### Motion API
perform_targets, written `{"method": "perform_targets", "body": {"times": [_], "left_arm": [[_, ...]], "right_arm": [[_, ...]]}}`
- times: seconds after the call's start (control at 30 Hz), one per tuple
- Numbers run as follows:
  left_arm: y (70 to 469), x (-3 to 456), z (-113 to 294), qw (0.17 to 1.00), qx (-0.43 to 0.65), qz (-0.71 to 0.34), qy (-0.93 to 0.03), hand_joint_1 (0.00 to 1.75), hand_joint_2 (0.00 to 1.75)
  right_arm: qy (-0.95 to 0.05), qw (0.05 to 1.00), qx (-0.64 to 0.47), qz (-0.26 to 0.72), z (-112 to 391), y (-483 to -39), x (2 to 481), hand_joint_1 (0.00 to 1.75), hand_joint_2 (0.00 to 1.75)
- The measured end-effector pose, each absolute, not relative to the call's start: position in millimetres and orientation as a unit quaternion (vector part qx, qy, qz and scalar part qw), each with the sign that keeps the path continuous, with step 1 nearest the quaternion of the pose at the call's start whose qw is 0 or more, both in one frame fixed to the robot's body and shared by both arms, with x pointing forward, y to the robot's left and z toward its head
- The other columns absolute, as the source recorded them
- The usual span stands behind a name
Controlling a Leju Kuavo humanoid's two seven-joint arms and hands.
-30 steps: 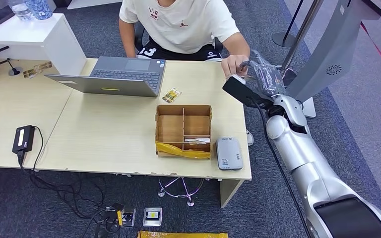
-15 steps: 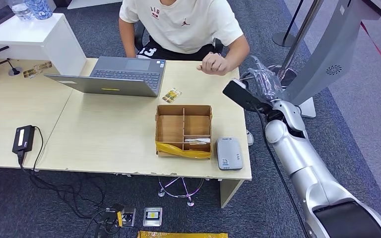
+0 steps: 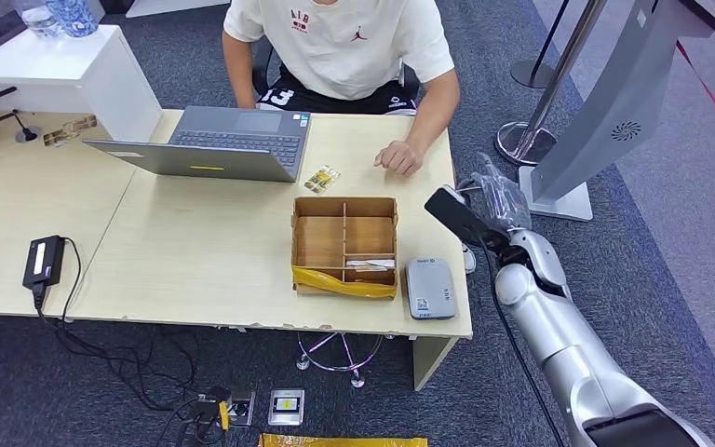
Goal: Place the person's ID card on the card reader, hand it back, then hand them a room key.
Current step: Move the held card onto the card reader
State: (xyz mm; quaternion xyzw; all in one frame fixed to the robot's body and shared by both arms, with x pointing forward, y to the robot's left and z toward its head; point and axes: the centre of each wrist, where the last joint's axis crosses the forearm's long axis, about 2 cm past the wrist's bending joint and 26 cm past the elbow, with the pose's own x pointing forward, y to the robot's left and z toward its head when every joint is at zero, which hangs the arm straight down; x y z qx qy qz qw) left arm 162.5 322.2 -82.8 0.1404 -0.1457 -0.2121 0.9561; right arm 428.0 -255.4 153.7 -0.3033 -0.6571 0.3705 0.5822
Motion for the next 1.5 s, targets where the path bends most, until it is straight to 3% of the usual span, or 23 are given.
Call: {"method": "perform_targets", "body": {"times": [0.3,0.67,1.5], "left_arm": [[325.4,154.6,-85.4,0.960,0.143,-0.200,-0.136,0.00,1.75],[326.8,151.6,-86.3,0.960,0.143,-0.199,-0.133,0.00,1.75],[331.2,147.1,-87.4,0.958,0.143,-0.199,-0.146,0.00,1.75]], "right_arm": [[-0.605,0.636,-0.295,0.378,93.7,-268.7,389.0,1.75,1.75],[-0.575,0.664,-0.283,0.385,63.0,-271.5,363.5,1.75,1.75],[-0.697,0.567,-0.312,0.309,147.6,-264.8,403.2,1.75,1.75]]}}
